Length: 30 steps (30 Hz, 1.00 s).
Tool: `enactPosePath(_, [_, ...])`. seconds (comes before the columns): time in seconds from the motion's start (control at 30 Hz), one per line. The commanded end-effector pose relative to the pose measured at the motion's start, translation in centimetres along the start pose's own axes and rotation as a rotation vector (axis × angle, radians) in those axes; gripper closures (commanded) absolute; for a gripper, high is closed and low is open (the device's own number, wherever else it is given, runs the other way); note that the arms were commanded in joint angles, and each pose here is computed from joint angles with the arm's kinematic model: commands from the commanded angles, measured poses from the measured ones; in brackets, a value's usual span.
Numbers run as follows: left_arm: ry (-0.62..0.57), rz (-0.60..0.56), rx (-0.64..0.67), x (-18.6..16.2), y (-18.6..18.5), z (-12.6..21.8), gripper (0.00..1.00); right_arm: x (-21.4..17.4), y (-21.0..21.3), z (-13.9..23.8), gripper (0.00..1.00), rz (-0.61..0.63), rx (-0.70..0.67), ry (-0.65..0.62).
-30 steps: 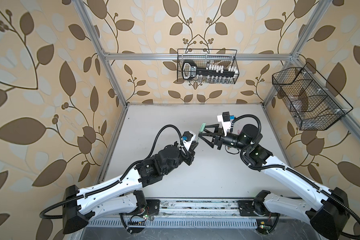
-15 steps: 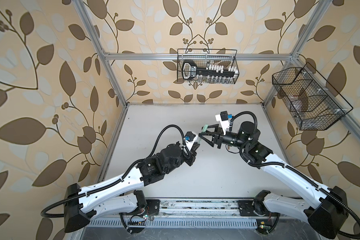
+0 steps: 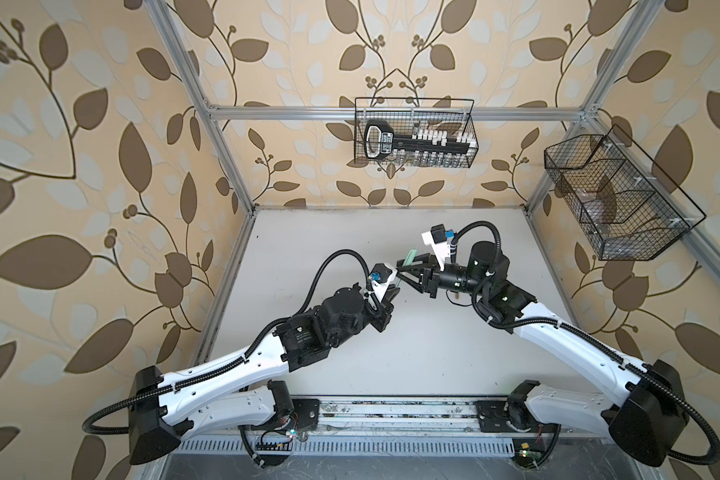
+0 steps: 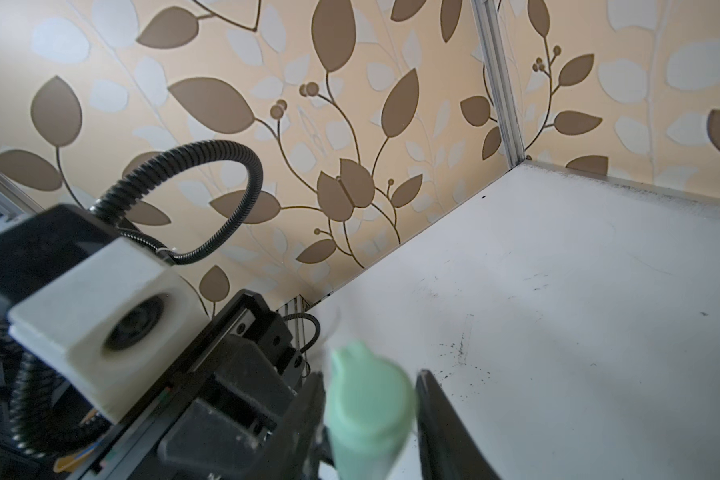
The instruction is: Insert the pens into the pen caps
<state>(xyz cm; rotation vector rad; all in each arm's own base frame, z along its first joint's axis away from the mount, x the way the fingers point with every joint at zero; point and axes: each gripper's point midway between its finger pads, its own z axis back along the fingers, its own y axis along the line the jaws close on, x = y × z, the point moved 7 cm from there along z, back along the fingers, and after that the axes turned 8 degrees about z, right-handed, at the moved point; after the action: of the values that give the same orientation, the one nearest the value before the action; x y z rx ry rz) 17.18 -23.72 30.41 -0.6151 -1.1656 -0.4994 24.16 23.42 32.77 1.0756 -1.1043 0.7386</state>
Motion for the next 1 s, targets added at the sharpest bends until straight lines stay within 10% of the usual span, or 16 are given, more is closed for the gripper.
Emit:
enactPosePath(0.0, [-0.083, 0.002, -0.021, 2.6, -0.5, 0.7, 1.0, 1.5, 0.7, -0.2, 0.82, 0.034, 0.037, -0.032])
enactPosePath(0.2, [-0.06, -0.009, -0.033, 2.8, -0.8, 0.6, 0.98, 1.7, 0.6, 0.1, 1.0, 0.008, 0.031, -0.039])
enactPosePath(0.5, [0.129, 0.093, -0.23, 3.8, 0.8, 1.9, 0.48, 2.0, 0.2, 1.8, 1.0, 0.028, -0.058, -0.048])
enactPosePath(0.97, [0.186, 0.236, -0.53, 3.7, 1.7, 0.4, 0.45, 1.5, 0.4, 2.2, 1.0, -0.003, -0.034, -0.08])
